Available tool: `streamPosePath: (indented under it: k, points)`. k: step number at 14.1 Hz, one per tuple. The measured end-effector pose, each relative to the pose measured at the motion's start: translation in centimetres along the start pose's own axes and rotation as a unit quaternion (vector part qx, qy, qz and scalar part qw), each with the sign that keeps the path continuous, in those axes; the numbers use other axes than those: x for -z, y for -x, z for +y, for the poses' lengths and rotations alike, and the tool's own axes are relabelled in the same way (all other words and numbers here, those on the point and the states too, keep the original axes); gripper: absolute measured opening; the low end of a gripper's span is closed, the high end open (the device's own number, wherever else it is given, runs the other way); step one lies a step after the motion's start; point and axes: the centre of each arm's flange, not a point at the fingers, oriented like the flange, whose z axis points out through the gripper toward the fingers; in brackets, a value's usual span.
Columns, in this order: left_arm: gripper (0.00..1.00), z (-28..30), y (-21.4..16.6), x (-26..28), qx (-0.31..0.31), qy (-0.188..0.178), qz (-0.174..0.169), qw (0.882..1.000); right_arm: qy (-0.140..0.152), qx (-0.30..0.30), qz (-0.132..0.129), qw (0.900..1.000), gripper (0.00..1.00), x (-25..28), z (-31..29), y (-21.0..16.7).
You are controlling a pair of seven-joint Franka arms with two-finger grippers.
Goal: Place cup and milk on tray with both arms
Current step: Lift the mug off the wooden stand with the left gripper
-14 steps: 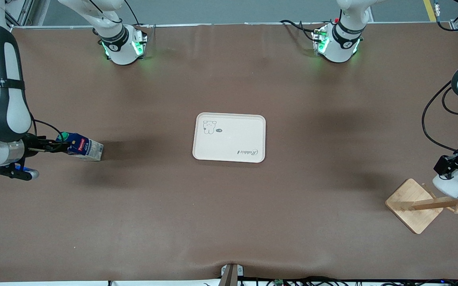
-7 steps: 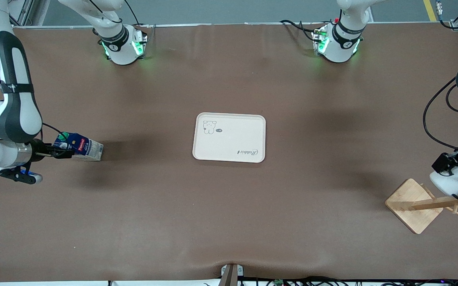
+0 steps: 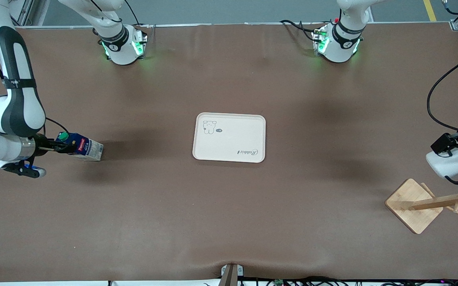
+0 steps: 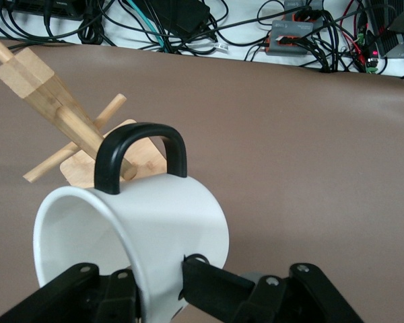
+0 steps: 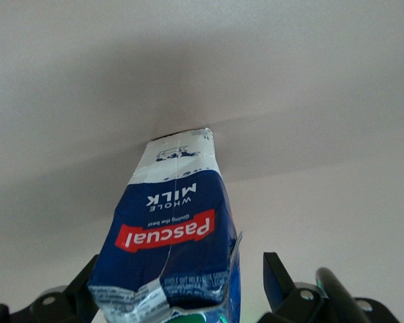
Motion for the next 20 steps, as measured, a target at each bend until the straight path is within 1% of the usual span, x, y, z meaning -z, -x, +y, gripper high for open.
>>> streamPosePath:
  k: [6, 7, 8, 9, 10, 11, 12, 13, 14, 16, 17, 18, 19, 20]
  points:
    - [0.00, 0.8, 0.4, 1.4, 0.002, 0.007, -0.016, 1.000, 0.000, 0.028, -0.003, 1.000, 1.00, -0.2, 0.0, 0.3]
    - [0.00, 1.0, 0.4, 1.9, 0.002, 0.008, -0.016, 1.000, 0.000, 0.029, -0.005, 1.000, 0.95, -0.4, 0.0, 0.3]
    - [0.00, 1.3, 0.4, 2.3, 0.001, 0.009, -0.018, 1.000, 0.000, 0.030, -0.006, 1.000, 0.95, -0.5, 0.0, 0.4]
    - [0.00, 1.6, 0.5, 2.6, -0.001, 0.011, -0.022, 1.000, 0.000, 0.031, -0.007, 0.999, 0.88, -0.6, 0.0, 0.4]
    - [0.00, 2.2, 0.6, 2.8, -0.005, 0.013, -0.025, 1.000, 0.001, 0.032, -0.010, 0.999, 0.78, -0.6, 0.0, 0.5]
    - [0.00, 3.0, 0.5, 2.8, -0.010, 0.015, -0.027, 0.999, 0.001, 0.032, -0.017, 0.999, 0.66, -0.6, 0.0, 0.7]
    - [0.00, 4.1, 0.4, 2.6, -0.014, 0.018, -0.029, 0.999, 0.001, 0.033, -0.024, 0.999, 0.62, -0.6, 0.0, 1.0]
    - [0.00, 5.5, 0.4, 2.3, -0.017, 0.022, -0.032, 0.999, 0.001, 0.034, -0.027, 0.999, 0.62, -0.6, -0.1, 1.1]
    - [0.00, 7.2, 0.3, 2.0, -0.019, 0.026, -0.035, 0.999, 0.001, 0.035, -0.026, 0.999, 0.61, -0.4, -0.2, 1.1]
    - [0.00, 11.0, 0.3, 1.1, -0.019, 0.034, -0.044, 0.998, 0.001, 0.037, -0.018, 0.999, 0.56, 0.9, -0.3, 1.0]
    - [0.00, 13.0, 0.4, 0.6, -0.020, 0.033, -0.051, 0.998, 0.001, 0.038, -0.017, 0.999, 0.56, 2.1, -0.3, 1.0]
    - [0.00, 15.2, 0.5, -0.1, -0.022, 0.024, -0.058, 0.998, 0.001, 0.039, -0.016, 0.999, 0.56, 3.5, -0.4, 1.2]
    - [0.00, 17.7, 0.5, -0.8, -0.023, 0.014, -0.065, 0.998, 0.000, 0.039, -0.008, 0.999, 0.56, 5.2, -0.5, 1.2]
    - [0.00, 20.5, 0.7, -1.7, -0.023, 0.008, -0.071, 0.997, -0.001, 0.040, 0.005, 0.999, 0.56, 6.9, -0.6, 1.3]
